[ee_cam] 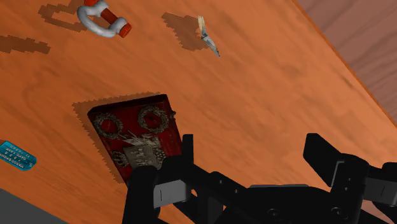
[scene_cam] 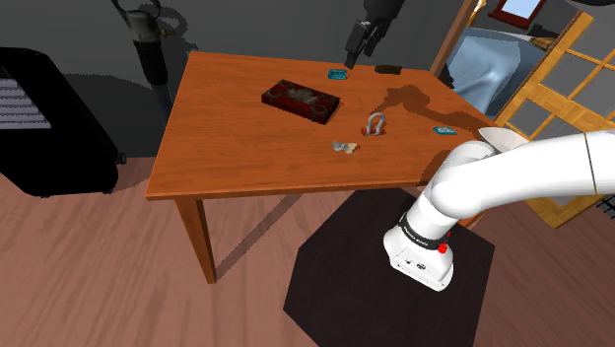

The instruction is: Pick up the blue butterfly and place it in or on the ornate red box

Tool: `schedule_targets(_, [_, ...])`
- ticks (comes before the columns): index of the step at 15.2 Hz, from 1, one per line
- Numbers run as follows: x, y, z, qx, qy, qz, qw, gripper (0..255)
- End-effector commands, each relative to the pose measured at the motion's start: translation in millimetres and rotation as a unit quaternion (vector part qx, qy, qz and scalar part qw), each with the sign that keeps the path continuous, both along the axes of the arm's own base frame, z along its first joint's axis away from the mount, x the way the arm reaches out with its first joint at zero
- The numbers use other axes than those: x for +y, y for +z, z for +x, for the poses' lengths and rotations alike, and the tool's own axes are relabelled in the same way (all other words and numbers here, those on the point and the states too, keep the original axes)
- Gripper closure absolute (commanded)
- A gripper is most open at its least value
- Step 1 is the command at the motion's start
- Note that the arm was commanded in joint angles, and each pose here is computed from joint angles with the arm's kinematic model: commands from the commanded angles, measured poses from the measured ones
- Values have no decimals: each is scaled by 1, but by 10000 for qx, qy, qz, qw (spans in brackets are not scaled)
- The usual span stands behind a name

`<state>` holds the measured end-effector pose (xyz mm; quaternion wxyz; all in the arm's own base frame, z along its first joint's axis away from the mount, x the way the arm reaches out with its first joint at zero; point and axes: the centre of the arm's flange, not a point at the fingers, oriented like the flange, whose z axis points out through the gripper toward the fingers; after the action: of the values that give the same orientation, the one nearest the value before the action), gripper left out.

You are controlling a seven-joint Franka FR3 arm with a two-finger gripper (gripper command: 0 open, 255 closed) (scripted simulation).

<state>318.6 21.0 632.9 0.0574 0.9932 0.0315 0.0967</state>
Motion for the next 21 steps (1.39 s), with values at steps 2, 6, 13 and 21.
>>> schedule_targets(2, [0, -13, 0, 32, 117, -45, 9999, 0])
schedule_targets(6, [-4, -65, -1, 161, 582, -224, 9979, 0])
schedule_targets(13, [-14, -156, -4, 386, 1393, -536, 9880, 0])
schedule_targets(21, [-31, -247, -10, 607, 2194, -844, 9701, 0])
